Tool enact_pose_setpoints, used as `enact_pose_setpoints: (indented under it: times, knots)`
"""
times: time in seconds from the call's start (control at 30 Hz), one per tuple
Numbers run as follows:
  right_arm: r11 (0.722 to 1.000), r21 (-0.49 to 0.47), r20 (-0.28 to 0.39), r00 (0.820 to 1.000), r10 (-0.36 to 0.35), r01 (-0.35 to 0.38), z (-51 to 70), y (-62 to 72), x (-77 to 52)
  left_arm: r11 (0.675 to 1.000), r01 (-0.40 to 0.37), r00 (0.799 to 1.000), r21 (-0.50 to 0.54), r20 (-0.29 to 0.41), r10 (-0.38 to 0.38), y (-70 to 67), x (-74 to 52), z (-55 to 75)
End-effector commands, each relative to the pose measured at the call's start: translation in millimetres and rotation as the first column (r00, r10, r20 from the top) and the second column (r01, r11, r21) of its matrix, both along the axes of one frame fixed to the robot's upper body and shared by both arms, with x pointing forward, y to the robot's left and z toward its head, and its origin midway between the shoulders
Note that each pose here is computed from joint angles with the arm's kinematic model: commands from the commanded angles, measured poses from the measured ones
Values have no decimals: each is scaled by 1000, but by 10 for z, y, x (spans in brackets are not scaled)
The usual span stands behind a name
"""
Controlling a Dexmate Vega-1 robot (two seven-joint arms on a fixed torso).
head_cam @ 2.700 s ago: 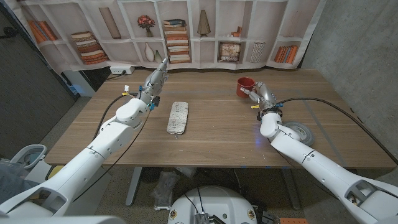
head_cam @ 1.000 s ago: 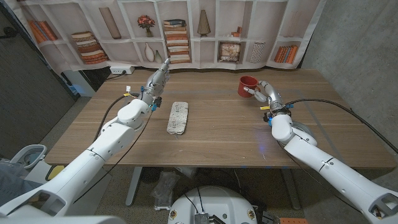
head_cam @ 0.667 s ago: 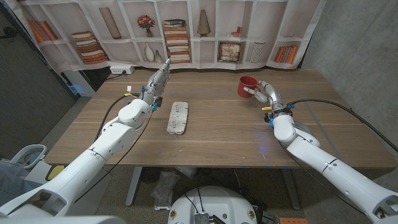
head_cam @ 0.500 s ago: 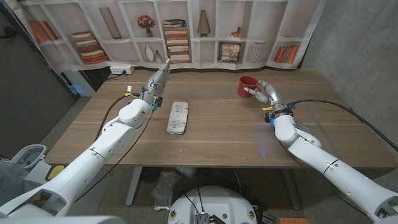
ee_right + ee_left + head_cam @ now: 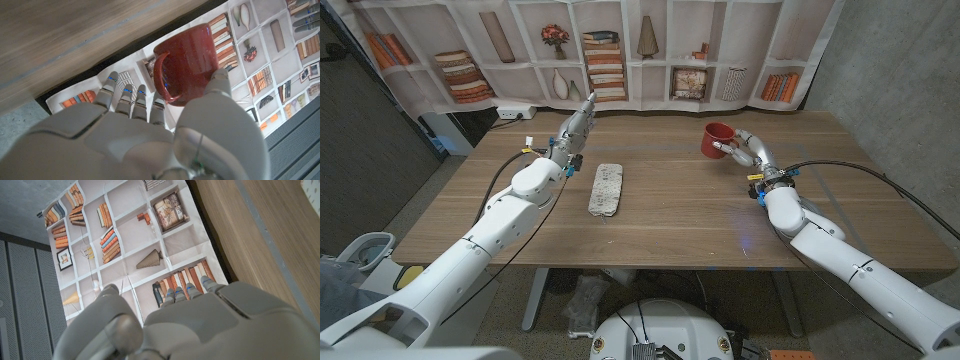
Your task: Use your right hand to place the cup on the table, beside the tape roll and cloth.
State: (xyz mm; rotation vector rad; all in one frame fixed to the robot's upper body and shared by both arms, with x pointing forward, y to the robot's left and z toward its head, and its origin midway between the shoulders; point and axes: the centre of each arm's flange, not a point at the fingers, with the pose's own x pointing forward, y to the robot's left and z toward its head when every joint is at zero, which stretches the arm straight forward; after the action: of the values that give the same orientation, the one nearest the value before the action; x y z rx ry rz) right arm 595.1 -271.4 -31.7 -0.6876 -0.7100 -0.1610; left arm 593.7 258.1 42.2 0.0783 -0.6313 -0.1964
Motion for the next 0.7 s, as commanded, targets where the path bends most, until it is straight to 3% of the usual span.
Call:
enact_pose_setpoints:
  times: [0.03,0.7]
  knots:
    - [1000,-15,31,999,20,-19,-38,-29,-69,1000,0,1000,9,5,0,-17,-29,36]
    - [1000,6,16,1000,26,-26,-110,-110,-200,1000,7,1000,16,-1,-7,-7,-34,5]
